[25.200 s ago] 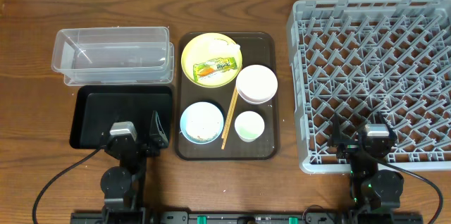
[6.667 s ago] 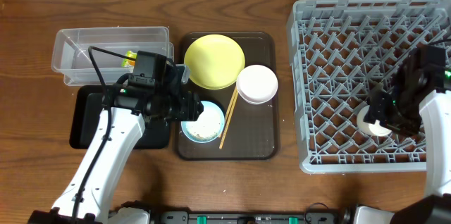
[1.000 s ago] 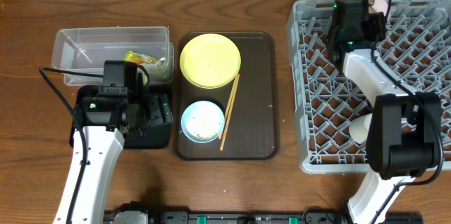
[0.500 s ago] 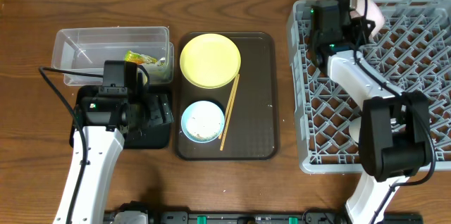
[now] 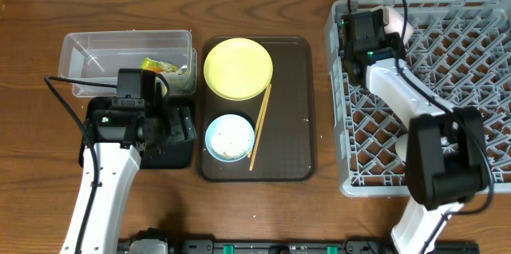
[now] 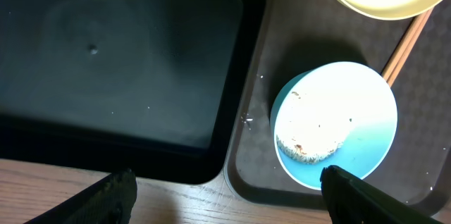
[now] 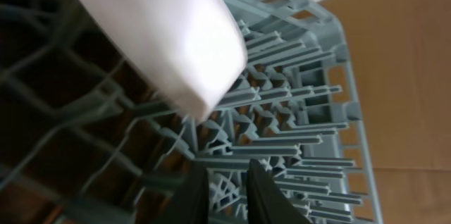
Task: Sort waste into correct bins and load items into the dishwasher rack
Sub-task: 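Place the pink-white cup in the rack's far corner with the right gripper, then grasp the blue bowl with the left gripper and lift it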
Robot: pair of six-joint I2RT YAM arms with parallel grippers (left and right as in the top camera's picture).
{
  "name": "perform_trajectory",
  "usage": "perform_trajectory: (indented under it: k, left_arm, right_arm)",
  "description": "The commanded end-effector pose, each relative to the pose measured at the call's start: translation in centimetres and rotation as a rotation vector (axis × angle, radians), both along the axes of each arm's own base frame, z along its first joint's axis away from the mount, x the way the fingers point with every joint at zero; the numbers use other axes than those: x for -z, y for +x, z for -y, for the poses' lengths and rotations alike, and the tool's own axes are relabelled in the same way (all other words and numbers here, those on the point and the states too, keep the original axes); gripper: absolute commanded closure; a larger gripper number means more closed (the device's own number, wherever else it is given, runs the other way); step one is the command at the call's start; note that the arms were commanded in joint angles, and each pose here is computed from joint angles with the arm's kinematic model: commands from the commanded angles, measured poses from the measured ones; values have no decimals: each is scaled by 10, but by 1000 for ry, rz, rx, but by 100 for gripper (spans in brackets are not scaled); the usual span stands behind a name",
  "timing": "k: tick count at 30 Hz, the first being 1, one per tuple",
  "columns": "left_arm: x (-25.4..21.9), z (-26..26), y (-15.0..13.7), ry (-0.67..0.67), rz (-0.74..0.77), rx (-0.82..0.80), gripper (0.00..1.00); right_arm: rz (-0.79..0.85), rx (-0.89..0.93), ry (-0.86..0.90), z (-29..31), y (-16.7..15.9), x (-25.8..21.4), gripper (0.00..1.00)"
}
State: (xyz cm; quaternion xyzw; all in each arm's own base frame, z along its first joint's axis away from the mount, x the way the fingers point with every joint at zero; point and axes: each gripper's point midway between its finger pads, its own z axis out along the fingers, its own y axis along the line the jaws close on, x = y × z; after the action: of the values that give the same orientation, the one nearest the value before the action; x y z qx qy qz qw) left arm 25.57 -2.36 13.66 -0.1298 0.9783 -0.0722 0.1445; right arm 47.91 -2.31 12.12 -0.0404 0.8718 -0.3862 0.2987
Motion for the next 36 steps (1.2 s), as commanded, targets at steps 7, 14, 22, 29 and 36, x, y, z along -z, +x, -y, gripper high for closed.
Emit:
perform_trajectory:
  k: [7, 14, 22, 29, 36]
  left_arm:
    - [0, -2, 1, 3, 1, -14, 3]
    - [-8, 15, 18, -50, 76, 30, 3]
    - [1, 67, 25, -58, 86, 208, 4]
    - [37, 117, 12, -33, -22, 383, 5]
    - [77, 154, -1, -5, -117, 507, 12]
  right_arm:
    - [-25, -153, 554, -63, -54, -47, 49]
    - [-214, -247, 765, -96, -116, -55, 17]
    - [-298, -185, 704, -77, -147, -55, 9]
    - [-286, -37, 751, -49, -154, -50, 7]
    - [-287, -27, 777, -47, -155, -50, 3]
